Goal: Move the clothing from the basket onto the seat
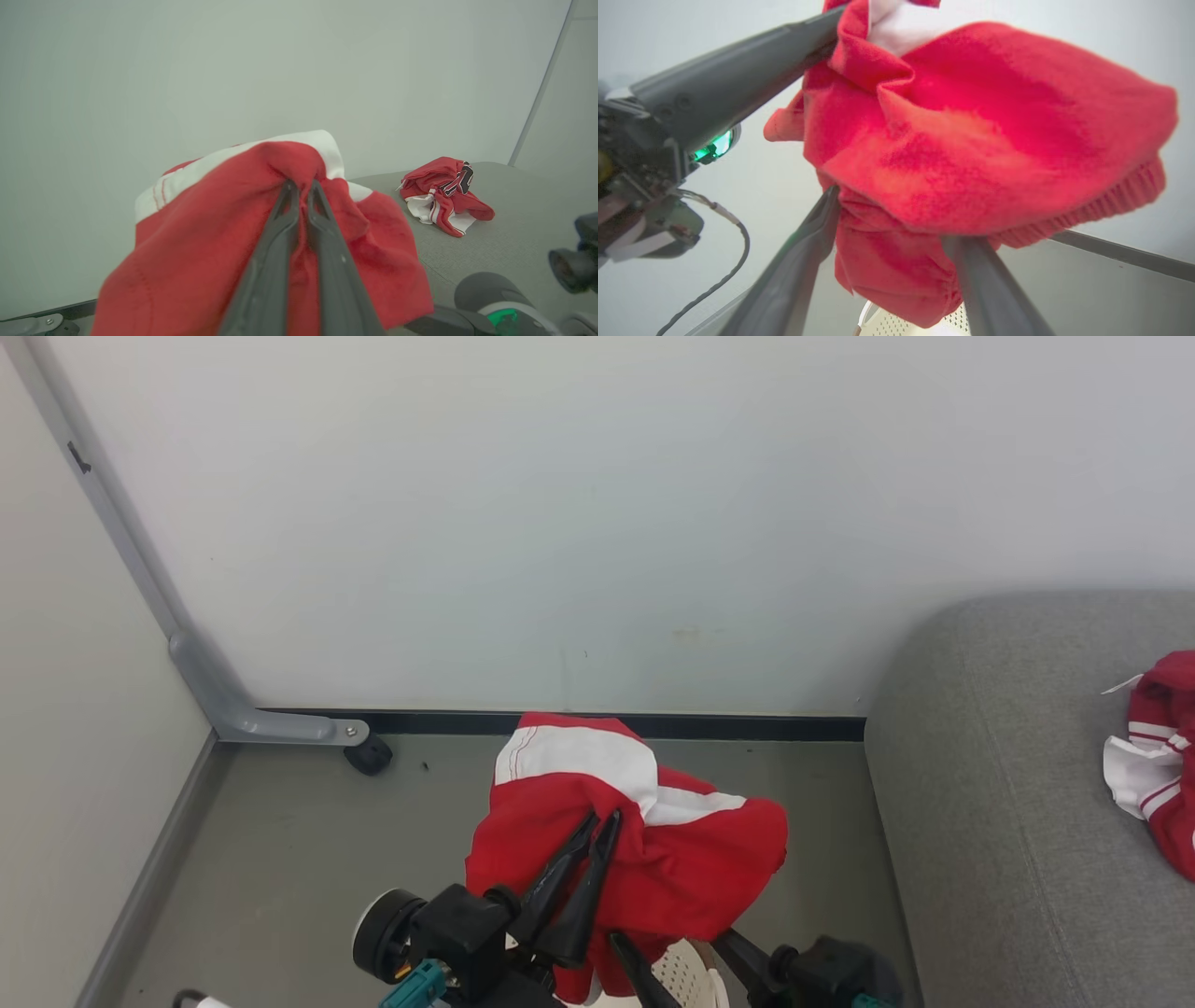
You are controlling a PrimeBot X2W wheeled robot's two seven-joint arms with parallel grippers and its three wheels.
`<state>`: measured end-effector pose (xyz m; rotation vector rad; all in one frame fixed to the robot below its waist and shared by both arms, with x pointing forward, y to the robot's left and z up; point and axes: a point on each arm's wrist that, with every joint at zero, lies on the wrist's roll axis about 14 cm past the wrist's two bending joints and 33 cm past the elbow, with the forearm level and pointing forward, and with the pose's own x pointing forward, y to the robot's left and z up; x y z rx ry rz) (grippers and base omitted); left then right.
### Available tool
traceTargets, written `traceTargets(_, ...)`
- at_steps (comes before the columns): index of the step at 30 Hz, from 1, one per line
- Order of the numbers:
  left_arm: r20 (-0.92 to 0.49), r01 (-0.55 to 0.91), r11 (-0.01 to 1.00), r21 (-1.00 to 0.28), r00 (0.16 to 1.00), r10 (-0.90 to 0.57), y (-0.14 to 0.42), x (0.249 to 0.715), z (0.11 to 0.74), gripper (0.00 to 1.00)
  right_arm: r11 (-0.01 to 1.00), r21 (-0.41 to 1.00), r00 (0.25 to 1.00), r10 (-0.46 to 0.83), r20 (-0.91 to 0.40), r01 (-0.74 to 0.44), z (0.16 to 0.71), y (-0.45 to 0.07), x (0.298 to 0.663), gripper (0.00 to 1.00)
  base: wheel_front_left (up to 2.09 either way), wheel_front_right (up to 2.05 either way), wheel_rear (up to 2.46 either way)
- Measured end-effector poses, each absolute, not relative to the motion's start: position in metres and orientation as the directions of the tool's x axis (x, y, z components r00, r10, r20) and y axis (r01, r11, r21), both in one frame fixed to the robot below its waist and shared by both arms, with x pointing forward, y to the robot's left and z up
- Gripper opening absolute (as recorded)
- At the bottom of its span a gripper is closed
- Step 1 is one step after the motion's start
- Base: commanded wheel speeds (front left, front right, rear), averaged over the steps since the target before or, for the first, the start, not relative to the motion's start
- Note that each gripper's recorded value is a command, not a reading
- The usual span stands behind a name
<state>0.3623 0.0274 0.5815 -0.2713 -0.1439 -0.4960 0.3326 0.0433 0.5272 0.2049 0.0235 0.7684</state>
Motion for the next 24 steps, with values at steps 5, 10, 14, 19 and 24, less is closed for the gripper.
traceTargets(5, 0.198, 0.481, 0.848, -0.223, 0.874, -0.443, 0.029, 0.363, 0.580, 0.00, 0.681, 0.180, 0.700, 0.711, 0.068, -0.710, 0.533, 0.052, 0.339, 1.00, 0.00, 0.00, 0.00)
traceTargets(10, 0.194, 0.477, 0.850, -0.225, 0.876, -0.441, 0.030, 0.363, 0.579, 0.00, 0.666, 0.194, 0.689, 0.719, 0.089, -0.720, 0.536, 0.056, 0.344, 0.00, 0.00, 0.00, 0.00)
traceTargets(14, 0.192, 0.476, 0.850, -0.227, 0.877, -0.440, 0.030, 0.363, 0.578, 0.00, 0.650, 0.204, 0.677, 0.728, 0.110, -0.732, 0.539, 0.061, 0.344, 0.00, 0.00, 0.00, 0.00)
traceTargets(19, 0.189, 0.471, 0.852, -0.231, 0.880, -0.435, 0.030, 0.365, 0.577, 0.00, 0.642, 0.212, 0.672, 0.730, 0.123, -0.737, 0.542, 0.064, 0.350, 0.00, 0.00, 0.00, 0.00)
traceTargets(24, 0.184, 0.471, 0.851, -0.234, 0.881, -0.437, 0.030, 0.367, 0.575, 0.46, 0.638, 0.203, 0.667, 0.731, 0.142, -0.743, 0.548, 0.065, 0.357, 0.00, 0.00, 0.00, 0.00)
